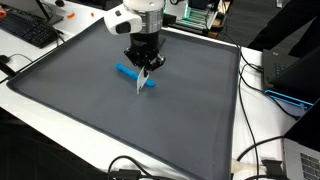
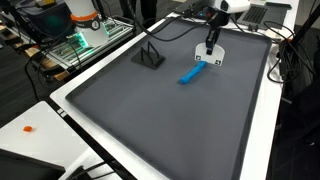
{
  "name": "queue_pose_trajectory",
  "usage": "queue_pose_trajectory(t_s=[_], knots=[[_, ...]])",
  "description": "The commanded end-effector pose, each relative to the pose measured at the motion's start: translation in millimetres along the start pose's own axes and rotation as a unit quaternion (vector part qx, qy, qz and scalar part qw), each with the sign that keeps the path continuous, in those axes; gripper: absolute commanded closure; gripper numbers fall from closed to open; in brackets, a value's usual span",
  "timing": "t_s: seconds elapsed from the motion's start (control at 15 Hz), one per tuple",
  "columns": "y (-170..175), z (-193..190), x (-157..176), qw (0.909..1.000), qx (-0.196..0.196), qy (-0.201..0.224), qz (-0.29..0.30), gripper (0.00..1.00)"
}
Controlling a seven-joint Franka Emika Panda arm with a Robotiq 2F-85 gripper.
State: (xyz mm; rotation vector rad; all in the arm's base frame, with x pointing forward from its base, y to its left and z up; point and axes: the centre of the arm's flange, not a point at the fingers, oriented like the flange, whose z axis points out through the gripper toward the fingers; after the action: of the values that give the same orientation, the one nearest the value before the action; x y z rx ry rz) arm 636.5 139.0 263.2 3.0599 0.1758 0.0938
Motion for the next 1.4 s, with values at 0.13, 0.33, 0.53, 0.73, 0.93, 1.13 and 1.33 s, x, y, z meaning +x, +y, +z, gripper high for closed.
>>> queue_pose_trajectory(t_s=[0.13, 0.33, 0.53, 0.73, 0.93, 1.13, 1.33], knots=[[-4, 20, -3, 0.9994, -0.02, -0.001, 0.029, 0.99], [-3, 25, -5, 0.9991, -0.02, -0.003, 0.036, 0.99], [-3, 30, -5, 0.9991, -0.018, -0.006, 0.037, 0.99], [-2, 35, -6, 0.9991, -0.018, -0.013, 0.035, 0.99], [-1, 39, -8, 0.999, -0.02, -0.022, 0.034, 0.99], [0, 40, -11, 0.9988, -0.018, -0.036, 0.028, 0.99], [0, 39, -15, 0.9982, -0.012, -0.056, 0.018, 0.99]])
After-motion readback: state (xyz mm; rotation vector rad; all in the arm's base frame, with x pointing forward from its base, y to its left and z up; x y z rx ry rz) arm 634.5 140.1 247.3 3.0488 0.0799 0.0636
